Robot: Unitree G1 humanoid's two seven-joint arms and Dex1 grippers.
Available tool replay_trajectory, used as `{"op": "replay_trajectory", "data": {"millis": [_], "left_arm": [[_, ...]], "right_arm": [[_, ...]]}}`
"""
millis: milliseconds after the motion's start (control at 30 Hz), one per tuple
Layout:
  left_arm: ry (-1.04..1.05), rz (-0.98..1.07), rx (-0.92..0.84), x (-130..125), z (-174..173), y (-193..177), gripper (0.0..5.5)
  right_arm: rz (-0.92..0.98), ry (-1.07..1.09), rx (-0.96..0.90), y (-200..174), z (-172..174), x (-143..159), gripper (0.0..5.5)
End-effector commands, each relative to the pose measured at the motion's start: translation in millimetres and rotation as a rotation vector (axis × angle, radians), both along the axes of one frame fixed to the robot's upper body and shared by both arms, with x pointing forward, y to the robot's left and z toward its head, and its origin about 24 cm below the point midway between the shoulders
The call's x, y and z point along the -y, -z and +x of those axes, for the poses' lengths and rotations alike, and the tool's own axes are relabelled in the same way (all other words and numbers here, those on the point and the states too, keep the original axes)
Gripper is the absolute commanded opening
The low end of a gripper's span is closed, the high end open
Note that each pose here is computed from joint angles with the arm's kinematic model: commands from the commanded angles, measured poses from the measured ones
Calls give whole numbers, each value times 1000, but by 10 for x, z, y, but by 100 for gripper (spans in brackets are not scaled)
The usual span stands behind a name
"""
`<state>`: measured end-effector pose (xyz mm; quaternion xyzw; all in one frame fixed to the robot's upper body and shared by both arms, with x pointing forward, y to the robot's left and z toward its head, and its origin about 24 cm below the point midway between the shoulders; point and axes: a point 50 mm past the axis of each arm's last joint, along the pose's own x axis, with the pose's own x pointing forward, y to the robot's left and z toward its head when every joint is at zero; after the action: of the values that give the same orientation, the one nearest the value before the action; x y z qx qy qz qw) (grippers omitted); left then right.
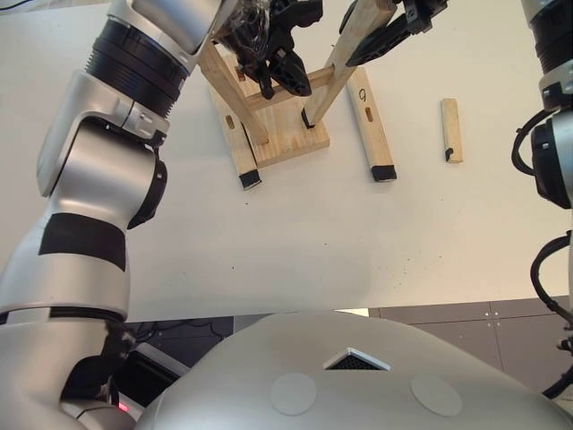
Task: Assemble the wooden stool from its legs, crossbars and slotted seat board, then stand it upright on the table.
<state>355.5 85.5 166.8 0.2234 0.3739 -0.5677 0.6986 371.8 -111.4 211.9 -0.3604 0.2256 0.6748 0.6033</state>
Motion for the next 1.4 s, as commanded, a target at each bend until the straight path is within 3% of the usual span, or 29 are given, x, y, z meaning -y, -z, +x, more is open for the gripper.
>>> {"op": "replay_trajectory", "data": {"millis": [33, 167, 267, 367, 433, 533, 633, 700, 767, 833, 933, 1033, 1100, 1167, 1233, 1400], "left_arm": [[-13, -94, 77, 93, 55, -173, 82], [46, -135, 267, 48, 41, -643, 82], [66, -149, 341, 13, -16, -768, 148], [49, -160, 390, -22, -30, -809, 152], [18, -158, 461, -93, -18, -870, 154], [-166, -151, 728, -427, 53, -1162, 154], [-485, -344, 923, -816, 9, -1305, 154], [-678, -478, 1009, -1063, -106, -1162, 154], [-844, -415, 1070, -1319, -243, -782, 154], [-968, -310, 1019, -1489, -392, -295, 154], [-1208, -337, 830, -1591, -562, 210, 129], [-1316, -293, 742, -1549, -666, 562, 73], [-1406, -308, 668, -1470, -709, 725, 38], [-1462, -329, 604, -1308, -752, 845, 2], [-1473, -358, 542, -1094, -778, 911, 0], [-1336, -447, 429, -485, -777, 844, 0]], "right_arm": [[-2, -77, -228, 661, -181, -253, 207], [23, -49, -247, 683, -205, -205, 207], [40, -23, -252, 689, -211, -217, 207], [48, -3, -257, 687, -212, -213, 207], [53, 7, -261, 683, -216, -208, 258], [95, 35, -262, 644, -239, -183, 322], [287, 140, -204, 465, -293, -77, 325], [450, 293, -123, 308, -302, 75, 325], [638, 467, -76, 117, -344, 291, 325], [911, 632, -128, -133, -410, 555, 325], [1296, 750, -251, -272, -539, 901, 312], [1510, 1003, -309, 44, -551, 1126, 259], [1437, 1248, -245, 384, -499, 1128, 222], [1177, 1432, -36, 727, -440, 1010, 182], [1019, 1376, 50, 920, -457, 679, 146], [825, 946, 5, 1113, -781, -285, 54]]}}
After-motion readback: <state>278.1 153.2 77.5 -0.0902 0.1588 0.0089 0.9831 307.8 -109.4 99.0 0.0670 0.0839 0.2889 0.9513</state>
